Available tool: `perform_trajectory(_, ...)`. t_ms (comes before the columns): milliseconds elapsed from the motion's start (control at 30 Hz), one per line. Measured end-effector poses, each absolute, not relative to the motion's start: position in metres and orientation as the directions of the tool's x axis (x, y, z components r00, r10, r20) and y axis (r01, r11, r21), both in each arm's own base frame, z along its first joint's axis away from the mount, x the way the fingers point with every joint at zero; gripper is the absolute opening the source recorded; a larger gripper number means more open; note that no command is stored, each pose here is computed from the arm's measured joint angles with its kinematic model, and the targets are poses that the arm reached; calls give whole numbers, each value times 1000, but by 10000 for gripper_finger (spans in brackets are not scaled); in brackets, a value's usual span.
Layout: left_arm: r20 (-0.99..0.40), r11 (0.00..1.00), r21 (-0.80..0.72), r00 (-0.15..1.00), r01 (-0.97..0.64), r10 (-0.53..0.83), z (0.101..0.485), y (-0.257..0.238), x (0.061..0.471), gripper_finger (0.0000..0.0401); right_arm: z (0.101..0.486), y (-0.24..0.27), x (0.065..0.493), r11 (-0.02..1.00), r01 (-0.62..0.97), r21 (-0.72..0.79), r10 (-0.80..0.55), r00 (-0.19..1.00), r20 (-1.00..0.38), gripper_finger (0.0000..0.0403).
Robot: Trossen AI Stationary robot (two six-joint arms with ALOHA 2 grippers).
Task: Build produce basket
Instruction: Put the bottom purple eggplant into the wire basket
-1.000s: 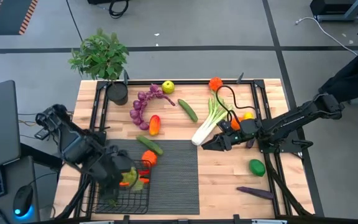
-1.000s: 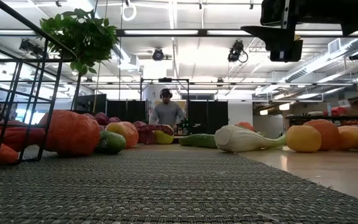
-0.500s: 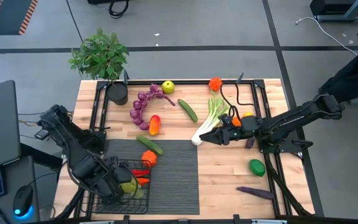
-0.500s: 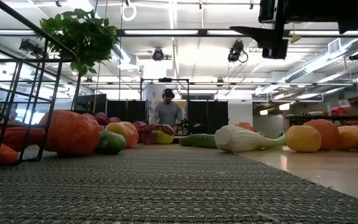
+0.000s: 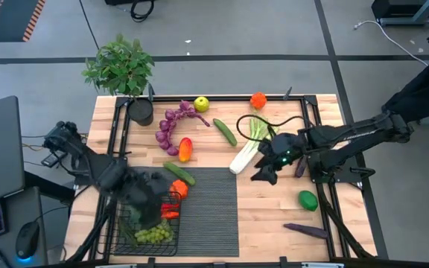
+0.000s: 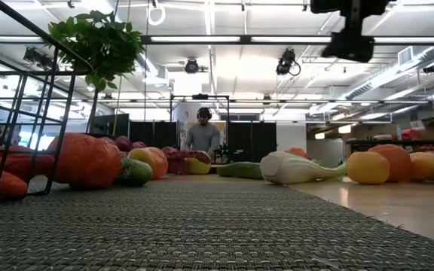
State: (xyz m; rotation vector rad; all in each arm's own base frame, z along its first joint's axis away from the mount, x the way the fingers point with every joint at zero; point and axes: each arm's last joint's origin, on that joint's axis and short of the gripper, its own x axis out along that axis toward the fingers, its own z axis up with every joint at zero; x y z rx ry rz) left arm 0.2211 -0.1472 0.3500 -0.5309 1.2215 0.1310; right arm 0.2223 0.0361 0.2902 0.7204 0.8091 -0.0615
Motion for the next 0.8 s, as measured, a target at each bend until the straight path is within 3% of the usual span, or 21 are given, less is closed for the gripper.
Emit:
perform_trajectory(300,-688,831,-517,678,-207,-259,378,-120,262,295,284,53,195,783,416,462,272,440,-856,348)
perform_trajectory(800,-302,884,-460,921,84,-245,415,-113,289,288,244,127,159,746,561,358,324,165,-932,348)
